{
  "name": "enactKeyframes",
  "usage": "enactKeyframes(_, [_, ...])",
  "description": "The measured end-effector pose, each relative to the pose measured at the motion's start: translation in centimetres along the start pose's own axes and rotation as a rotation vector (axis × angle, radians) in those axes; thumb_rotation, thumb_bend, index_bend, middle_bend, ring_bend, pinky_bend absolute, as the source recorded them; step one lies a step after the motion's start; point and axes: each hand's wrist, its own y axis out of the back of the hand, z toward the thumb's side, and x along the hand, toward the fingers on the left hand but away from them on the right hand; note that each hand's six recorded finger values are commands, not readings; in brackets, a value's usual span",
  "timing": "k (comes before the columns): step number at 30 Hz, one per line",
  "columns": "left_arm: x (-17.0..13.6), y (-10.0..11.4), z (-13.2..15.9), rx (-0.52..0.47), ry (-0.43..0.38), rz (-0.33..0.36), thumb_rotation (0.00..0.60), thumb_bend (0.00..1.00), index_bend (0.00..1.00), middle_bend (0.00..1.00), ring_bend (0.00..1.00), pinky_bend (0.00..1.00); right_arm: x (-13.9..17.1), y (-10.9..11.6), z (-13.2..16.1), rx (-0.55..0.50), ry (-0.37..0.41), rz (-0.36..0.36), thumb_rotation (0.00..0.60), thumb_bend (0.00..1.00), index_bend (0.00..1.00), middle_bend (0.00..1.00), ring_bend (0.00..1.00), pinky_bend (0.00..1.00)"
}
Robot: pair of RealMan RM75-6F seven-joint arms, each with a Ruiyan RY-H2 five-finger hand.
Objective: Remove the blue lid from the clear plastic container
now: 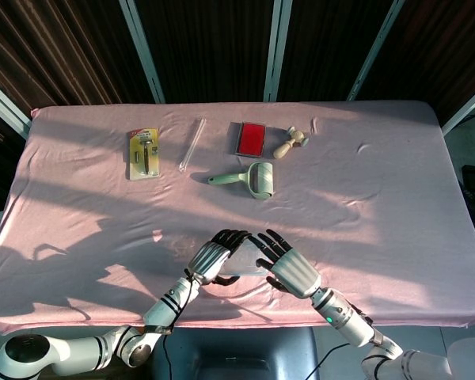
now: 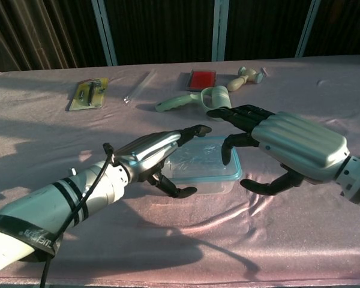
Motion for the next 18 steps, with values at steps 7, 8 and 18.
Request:
enactKeyframes(7, [-0.16,-0.33,0.4,-0.006,-0.015,-0.01,0.6,0.28,0.0,0.57,0.46,0.47,-0.45,-0.01,0.26,-0.009,-0.002,-0.005,0.6,0.44,0.59,0.04,0.0,0.0])
enactKeyframes(8, [-0.17,-0.37,0.44,-0.006,-0.016,-0.01,0.6,0.28,0.0,0.58,0.46,0.47,-0.5,0.01,0.29,-0.007,-0.002,-0.006,0.6,0.44,0.6,0.04,0.0,0.0])
enactKeyframes(18, [-0.1,-0.29,0.19,-0.004,-0.013,-0.008,0.6,0.28,0.0,0.58,0.47,0.48,-0.28,0.04,0.09,-0.01,-0.008,0.0,0.6,0.44,0.59,0.04,0.0,0.0])
